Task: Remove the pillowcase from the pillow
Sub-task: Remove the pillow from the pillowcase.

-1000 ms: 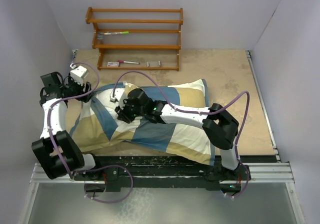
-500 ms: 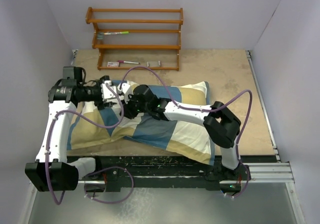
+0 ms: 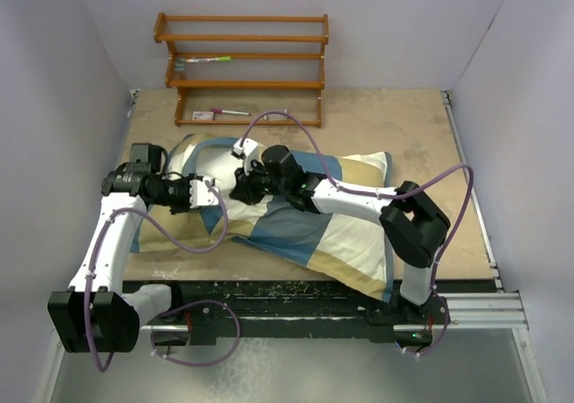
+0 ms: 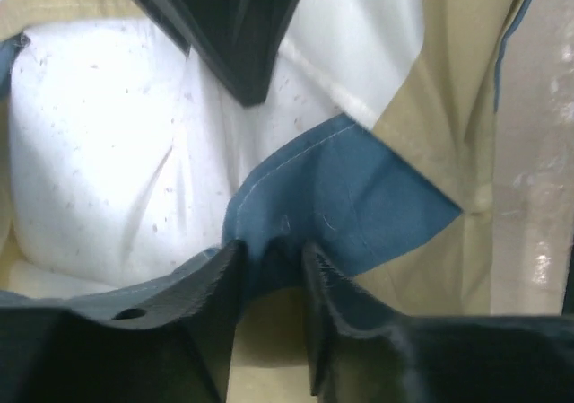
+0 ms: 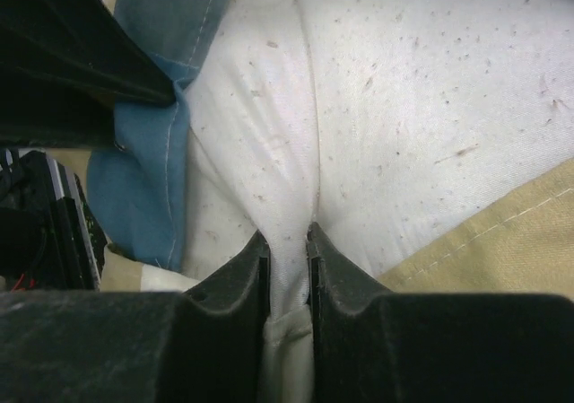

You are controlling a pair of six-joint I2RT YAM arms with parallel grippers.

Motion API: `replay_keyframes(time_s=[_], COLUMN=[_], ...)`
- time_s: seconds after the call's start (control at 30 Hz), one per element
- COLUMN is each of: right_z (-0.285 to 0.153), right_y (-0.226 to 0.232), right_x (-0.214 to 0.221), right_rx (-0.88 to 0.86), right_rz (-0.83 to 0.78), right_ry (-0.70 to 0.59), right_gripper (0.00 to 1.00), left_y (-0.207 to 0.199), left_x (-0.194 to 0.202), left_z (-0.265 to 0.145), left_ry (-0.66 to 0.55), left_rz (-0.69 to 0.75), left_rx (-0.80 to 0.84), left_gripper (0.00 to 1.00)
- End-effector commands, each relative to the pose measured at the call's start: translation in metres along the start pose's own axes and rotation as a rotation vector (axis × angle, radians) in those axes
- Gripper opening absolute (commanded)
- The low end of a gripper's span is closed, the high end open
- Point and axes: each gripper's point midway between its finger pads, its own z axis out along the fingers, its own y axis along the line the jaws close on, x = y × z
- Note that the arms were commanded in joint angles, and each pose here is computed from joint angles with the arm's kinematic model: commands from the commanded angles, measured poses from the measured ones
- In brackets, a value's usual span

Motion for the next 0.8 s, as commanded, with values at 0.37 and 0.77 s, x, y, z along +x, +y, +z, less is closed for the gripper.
replay_keyframes(time_s=[0.37, 0.77], right_z=[-0.047, -0.068], right_y=[-0.026, -0.026], right_x=[0.032, -0.012], right_rx=[0.106, 0.157], right_rz=[0.083, -0.031], right_ry=[0.037, -0.056], right_gripper=[0.0, 0.07], left_y=[0.075, 0.043], left_x=[0.056, 0.078], left_z=[-0.037, -0.028], left_ry=[0.094, 0.117], left_rz=[-0.103, -0.174], left_rx=[-0.338, -0.341], left_gripper=[0.0, 0.0])
